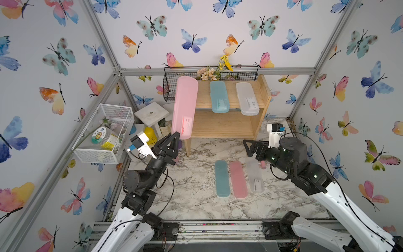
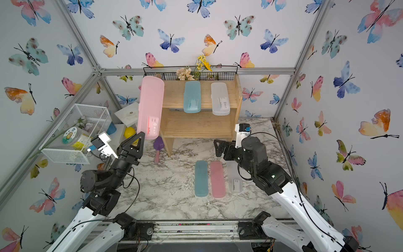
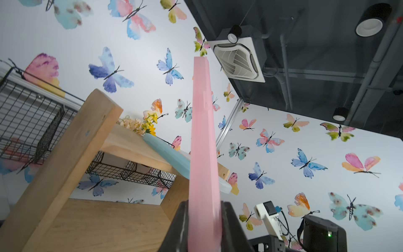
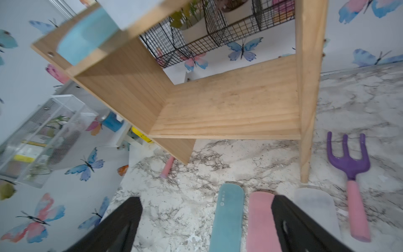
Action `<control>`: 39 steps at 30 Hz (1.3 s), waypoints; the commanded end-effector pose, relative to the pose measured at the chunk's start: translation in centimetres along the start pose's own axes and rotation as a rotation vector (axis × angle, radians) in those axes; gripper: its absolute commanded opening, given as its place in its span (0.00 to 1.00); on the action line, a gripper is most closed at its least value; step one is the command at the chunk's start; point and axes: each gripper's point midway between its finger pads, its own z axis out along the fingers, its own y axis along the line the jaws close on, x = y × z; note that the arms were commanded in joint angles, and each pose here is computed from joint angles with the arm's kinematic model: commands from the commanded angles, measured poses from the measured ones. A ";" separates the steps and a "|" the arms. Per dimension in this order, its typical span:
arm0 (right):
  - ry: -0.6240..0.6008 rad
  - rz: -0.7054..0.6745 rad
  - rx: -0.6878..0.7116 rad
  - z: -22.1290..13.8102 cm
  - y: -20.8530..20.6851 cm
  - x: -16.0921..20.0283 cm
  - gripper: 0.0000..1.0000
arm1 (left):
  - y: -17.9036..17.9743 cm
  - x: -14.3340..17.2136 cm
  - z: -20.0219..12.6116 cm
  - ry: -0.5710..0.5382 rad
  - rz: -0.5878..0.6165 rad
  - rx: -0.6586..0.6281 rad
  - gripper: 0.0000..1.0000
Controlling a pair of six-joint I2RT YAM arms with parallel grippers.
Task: Remove the pencil cases from the shelf
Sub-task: Pick up the pencil case from the shelf.
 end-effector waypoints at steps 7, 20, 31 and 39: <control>-0.023 0.045 -0.366 0.1 11.5 -2.2 0.99 | 3.9 1.9 -6.3 0.024 0.198 -0.198 0.00; 0.111 -0.006 -0.599 8.4 25.8 3.5 0.99 | 4.8 2.7 -9.4 0.071 0.189 -0.264 0.00; 0.145 -0.013 -0.557 12.7 29.5 5.5 0.99 | 5.3 3.0 -9.6 0.076 0.194 -0.282 0.00; 0.161 -0.015 -0.426 15.2 28.1 6.5 0.99 | 5.4 2.8 -9.9 0.071 0.204 -0.295 0.00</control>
